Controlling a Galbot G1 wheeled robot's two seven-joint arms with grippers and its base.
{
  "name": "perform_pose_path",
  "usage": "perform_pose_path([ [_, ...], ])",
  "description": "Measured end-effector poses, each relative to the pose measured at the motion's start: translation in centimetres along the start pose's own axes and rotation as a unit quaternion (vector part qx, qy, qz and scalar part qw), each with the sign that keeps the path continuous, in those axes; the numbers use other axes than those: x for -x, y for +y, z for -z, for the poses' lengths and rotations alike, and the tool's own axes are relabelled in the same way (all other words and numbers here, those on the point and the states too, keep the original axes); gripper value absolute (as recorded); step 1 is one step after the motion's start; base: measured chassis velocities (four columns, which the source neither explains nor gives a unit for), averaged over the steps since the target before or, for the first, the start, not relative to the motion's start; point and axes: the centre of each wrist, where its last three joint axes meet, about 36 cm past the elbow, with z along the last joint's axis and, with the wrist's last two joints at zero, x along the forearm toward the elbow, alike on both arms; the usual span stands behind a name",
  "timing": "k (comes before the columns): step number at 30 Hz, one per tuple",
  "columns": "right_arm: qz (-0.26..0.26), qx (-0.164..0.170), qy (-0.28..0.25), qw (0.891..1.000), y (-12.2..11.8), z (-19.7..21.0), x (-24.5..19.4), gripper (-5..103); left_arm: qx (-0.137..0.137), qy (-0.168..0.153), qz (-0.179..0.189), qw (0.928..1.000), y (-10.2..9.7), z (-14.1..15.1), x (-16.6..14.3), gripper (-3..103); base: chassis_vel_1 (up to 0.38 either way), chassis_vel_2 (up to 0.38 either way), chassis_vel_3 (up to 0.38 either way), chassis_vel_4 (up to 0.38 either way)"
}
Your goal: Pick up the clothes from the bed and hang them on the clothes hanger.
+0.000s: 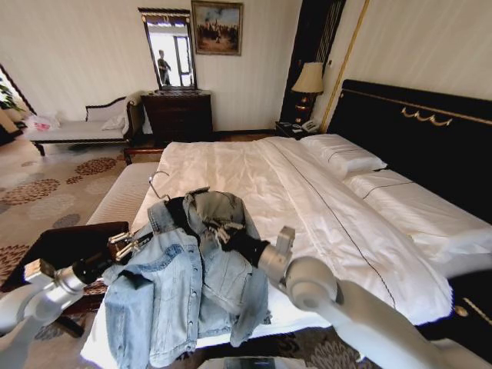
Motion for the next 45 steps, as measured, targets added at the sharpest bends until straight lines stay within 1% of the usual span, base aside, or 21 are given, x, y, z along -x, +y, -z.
perform_pose_path([
  [1, 0.0, 0.0, 0.0, 1.0, 0.0, 0.0, 0.0, 3, 0.0, 0.0, 0.0, 1.0, 0.0, 0.0, 0.0, 18, 0.0, 0.0, 0.0, 0.0],
  [3, 0.001, 0.003, 0.014, 1.0, 0.4, -1.5, -0.3, 3, 0.003, -0.009, 0.003, 1.0, 0.5, 0.7, 0.5, 18, 0.0, 0.0, 0.0, 0.0],
  [10, 0.005, 0.006, 0.02, 1.0, 0.6, -2.5, -0.3, 3, 0.01, -0.021, 0.012, 0.9997, 1.2, 2.0, 0.9, 18, 0.0, 0.0, 0.0, 0.0],
  [12, 0.01, 0.006, 0.026, 1.0, 0.7, -2.9, -0.1, 3, 0.013, -0.027, 0.02, 0.9994, 1.5, 2.5, 0.9, 16, 0.0, 0.0, 0.0, 0.0],
  [13, 0.011, 0.006, 0.027, 1.0, 0.7, -3.1, -0.1, 3, 0.015, -0.029, 0.021, 0.9993, 1.6, 2.7, 0.9, 11, 0.0, 0.0, 0.0, 0.0],
  [14, 0.011, 0.006, 0.027, 1.0, 0.7, -3.1, -0.1, 3, 0.015, -0.029, 0.021, 0.9993, 1.6, 2.7, 0.9, 11, 0.0, 0.0, 0.0, 0.0],
  [15, 0.012, 0.005, 0.029, 1.0, 0.6, -3.2, 0.0, 3, 0.016, -0.031, 0.021, 0.9992, 1.7, 2.9, 0.9, 6, 0.0, 0.0, 0.0, 0.0],
  [17, 0.009, 0.002, 0.032, 0.999, 0.4, -3.6, 0.2, 3, 0.022, -0.036, 0.02, 0.9989, 1.9, 3.6, 1.1, 1, 0.0, 0.0, 0.0, 0.0],
  [20, 0.006, -0.005, 0.034, 0.999, 0.4, -4.2, 0.4, 3, 0.027, -0.037, 0.017, 0.9988, 2.0, 4.3, 1.2, 0, 0.0, 0.0, 0.0, 0.0],
  [24, 0.004, -0.009, 0.032, 0.999, 0.4, -4.3, 0.5, 3, 0.027, -0.034, 0.017, 0.9989, 1.9, 4.1, 1.1, 0, 0.0, 0.0, 0.0, 0.0],
  [28, 0.0, -0.012, 0.03, 0.999, 0.2, -4.3, 0.6, 3, 0.023, -0.022, 0.02, 0.9993, 1.5, 2.7, 0.5, 0, 0.0, 0.0, 0.0, 0.0],
  [30, -0.004, -0.009, 0.035, 0.999, 0.1, -4.7, 0.5, 3, 0.014, -0.017, 0.029, 0.9993, 0.7, 1.2, -0.4, 0, 0.0, 0.0, 0.0, 0.0],
  [31, -0.004, -0.009, 0.035, 0.999, 0.1, -4.7, 0.5, 3, 0.014, -0.017, 0.029, 0.9993, 0.7, 1.2, -0.4, 0, 0.0, 0.0, 0.0, 0.0],
  [34, -0.01, -0.008, 0.052, 0.999, 0.1, -6.1, 0.4, 3, -0.003, -0.009, 0.049, 0.9988, -0.4, -1.6, -2.5, 0, 0.0, 0.0, 0.0, 0.0],
  [35, -0.012, -0.009, 0.059, 0.998, 0.0, -6.7, 0.4, 3, -0.01, -0.004, 0.057, 0.9983, -0.7, -2.9, -3.4, 0, 0.0, 0.0, 0.0, 0.0],
  [36, -0.013, -0.009, 0.072, 0.997, -0.1, -7.7, 0.4, 3, -0.023, 0.002, 0.07, 0.9973, -1.1, -4.7, -4.6, 0, 0.0, 0.0, 0.0, 0.0],
  [37, -0.013, -0.009, 0.072, 0.997, -0.1, -7.7, 0.4, 3, -0.023, 0.002, 0.07, 0.9973, -1.1, -4.7, -4.6, 0, 0.0, 0.0, 0.0, 0.0],
  [39, -0.016, -0.008, 0.085, 0.996, -0.3, -8.6, 0.7, 3, -0.034, 0.004, 0.082, 0.9961, -1.3, -6.2, -5.3, 0, 0.0, 0.0, 0.0, 0.0],
  [42, -0.021, -0.014, 0.121, 0.992, -1.0, -10.9, 1.9, 3, -0.055, 0.006, 0.112, 0.9922, -1.2, -9.8, -6.5, 0, 0.0, 0.0, 0.0, 0.0],
  [43, -0.021, -0.014, 0.121, 0.992, -1.0, -10.9, 1.9, 3, -0.055, 0.006, 0.112, 0.9922, -1.2, -9.8, -6.5, 0, 0.0, 0.0, 0.0, 0.0],
  [45, -0.029, -0.018, 0.144, 0.989, -1.6, -12.5, 2.9, 3, -0.066, 0.012, 0.128, 0.9896, -1.1, -11.7, -7.3, 0, 0.0, 0.0, 0.0, 0.0],
])
